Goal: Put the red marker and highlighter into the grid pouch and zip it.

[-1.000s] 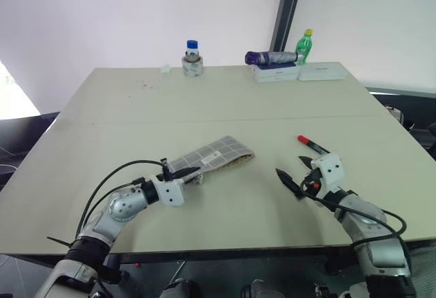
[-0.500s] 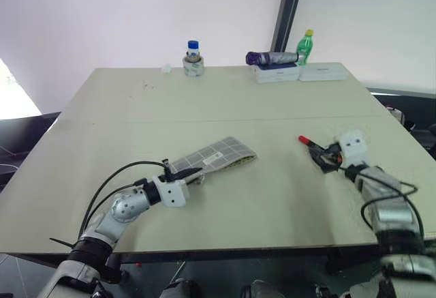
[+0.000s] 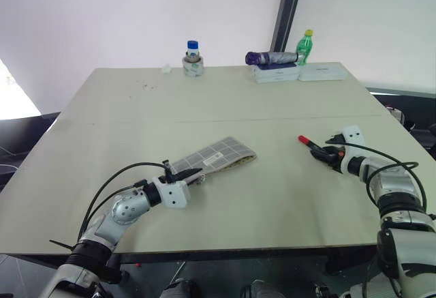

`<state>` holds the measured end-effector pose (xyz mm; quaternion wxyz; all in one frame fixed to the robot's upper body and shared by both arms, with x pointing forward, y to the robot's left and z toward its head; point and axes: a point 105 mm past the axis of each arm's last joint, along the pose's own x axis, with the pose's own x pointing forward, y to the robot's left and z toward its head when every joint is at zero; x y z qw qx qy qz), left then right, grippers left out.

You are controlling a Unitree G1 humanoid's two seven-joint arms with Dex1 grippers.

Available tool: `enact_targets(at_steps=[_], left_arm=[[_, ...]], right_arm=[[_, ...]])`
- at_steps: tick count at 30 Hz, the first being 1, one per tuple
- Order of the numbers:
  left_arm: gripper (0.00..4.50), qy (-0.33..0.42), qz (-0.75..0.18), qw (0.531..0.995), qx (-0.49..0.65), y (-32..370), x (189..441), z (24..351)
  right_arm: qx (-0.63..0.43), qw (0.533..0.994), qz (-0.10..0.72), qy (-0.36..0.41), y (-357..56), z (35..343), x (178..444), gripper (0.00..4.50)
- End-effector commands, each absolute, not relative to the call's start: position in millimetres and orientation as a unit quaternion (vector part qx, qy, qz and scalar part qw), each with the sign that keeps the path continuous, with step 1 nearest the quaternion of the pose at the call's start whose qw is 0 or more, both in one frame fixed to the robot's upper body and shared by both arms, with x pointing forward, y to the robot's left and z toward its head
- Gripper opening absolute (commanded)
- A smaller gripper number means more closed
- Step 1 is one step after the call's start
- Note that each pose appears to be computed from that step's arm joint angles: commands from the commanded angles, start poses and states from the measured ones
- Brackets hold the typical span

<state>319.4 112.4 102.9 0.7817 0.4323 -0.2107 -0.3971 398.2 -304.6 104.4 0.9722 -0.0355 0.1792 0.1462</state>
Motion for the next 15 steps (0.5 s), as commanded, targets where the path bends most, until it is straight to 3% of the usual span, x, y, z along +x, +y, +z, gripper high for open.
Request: enact_targets(at_steps=[1,7,9,12,15], left_arm=[[0.0,-0.225,-0.386,0.782,0.434,113,319,112],[0.0,-0.228,-0.388,0.78,0.434,112,321,114],[0.0,-0.229,-0.389,0.78,0.434,110,323,115],[0.0,-0.232,-0.393,0.778,0.432,107,323,116],[0.0,-0.234,-0.393,0.779,0.429,105,325,117]], right_arm=[[-0.024,0.966,0.198,0.163,-287,117,398,0.38],[-0.037,0.928,0.358,0.091,-224,149,371,0.31],[-0.055,0.886,0.456,0.064,-184,160,342,0.31],[-0.086,0.845,0.522,0.08,-152,154,312,0.31],[-0.108,0.83,0.537,0.105,-145,146,303,0.31]])
